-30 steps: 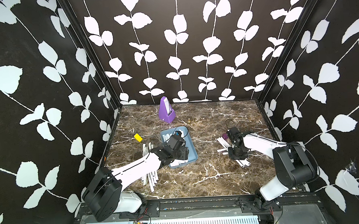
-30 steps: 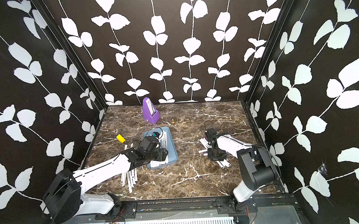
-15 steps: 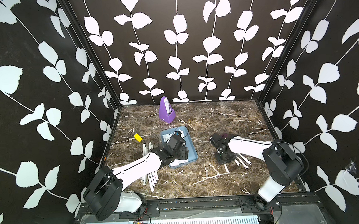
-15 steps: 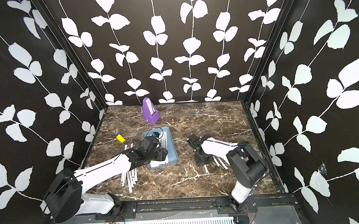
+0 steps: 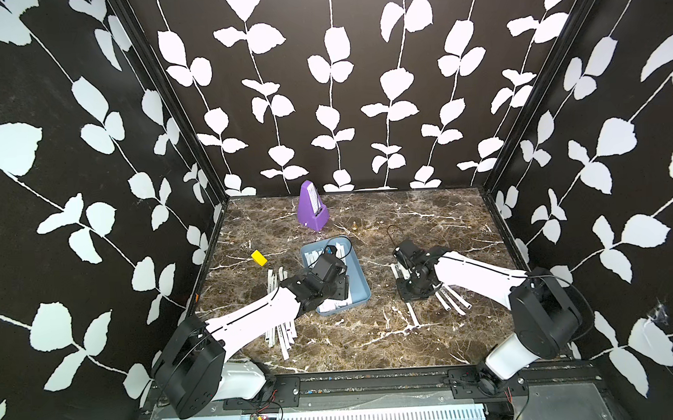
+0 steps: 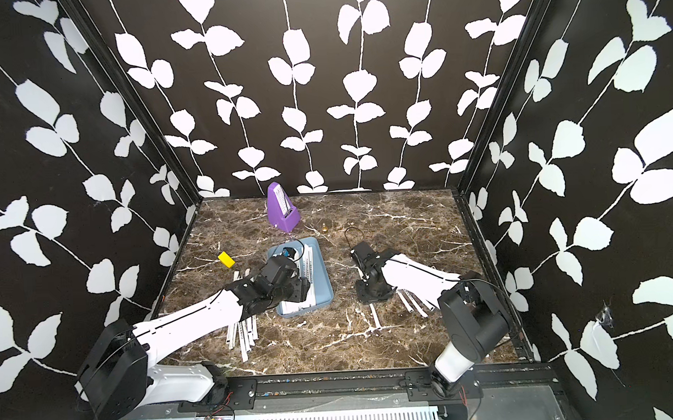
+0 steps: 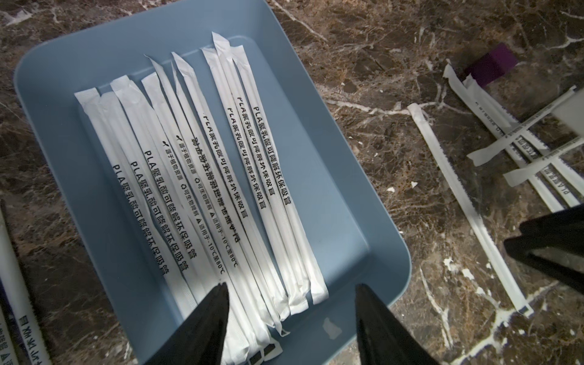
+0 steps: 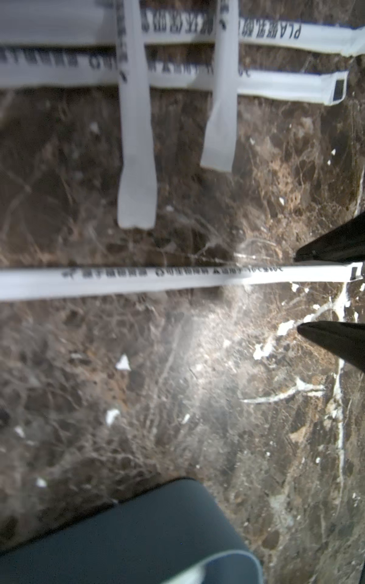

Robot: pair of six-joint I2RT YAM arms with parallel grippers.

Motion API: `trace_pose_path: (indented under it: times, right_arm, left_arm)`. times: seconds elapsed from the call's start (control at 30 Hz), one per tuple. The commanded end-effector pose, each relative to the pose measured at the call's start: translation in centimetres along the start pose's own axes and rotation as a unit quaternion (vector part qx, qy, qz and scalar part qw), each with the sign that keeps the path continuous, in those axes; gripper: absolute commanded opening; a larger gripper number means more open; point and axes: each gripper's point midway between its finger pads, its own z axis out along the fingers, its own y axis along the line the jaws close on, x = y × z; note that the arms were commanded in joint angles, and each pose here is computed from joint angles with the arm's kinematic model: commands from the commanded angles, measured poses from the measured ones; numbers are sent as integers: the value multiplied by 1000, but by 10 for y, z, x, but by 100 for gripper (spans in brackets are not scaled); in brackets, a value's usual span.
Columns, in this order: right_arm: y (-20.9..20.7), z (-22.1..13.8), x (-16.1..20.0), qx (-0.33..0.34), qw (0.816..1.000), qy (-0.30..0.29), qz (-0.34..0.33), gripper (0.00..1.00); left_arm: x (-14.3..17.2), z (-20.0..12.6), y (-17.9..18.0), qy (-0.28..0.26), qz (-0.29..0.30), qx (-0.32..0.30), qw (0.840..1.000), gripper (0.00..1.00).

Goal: Put the straws into the storage box
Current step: Pick up the straw from the center of the board.

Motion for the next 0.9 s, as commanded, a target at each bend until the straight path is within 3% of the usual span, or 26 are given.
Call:
trace_pose_path:
  times: [0.0, 0.3, 0.5, 0.67, 0.87]
  right_arm:
    - [-5, 1, -13, 23, 1000, -4, -9, 30]
    - [6, 25, -23, 7, 1000, 5, -8, 29]
    - [11, 33, -27, 15, 1000, 8, -21, 12]
    - [22, 10, -32, 25, 998, -14, -49, 2]
    - [60, -32, -50, -11, 996, -60, -62, 0]
  left_arm:
    - [4, -4, 6, 3, 5, -9, 1000, 65]
    - [6, -6, 13, 2, 7, -22, 1000, 65]
    - [6, -10, 21, -2, 4, -33, 999, 65]
    - [6, -21, 49, -5, -27, -61, 998, 65]
    - [9, -39, 103, -12, -95, -117, 988, 65]
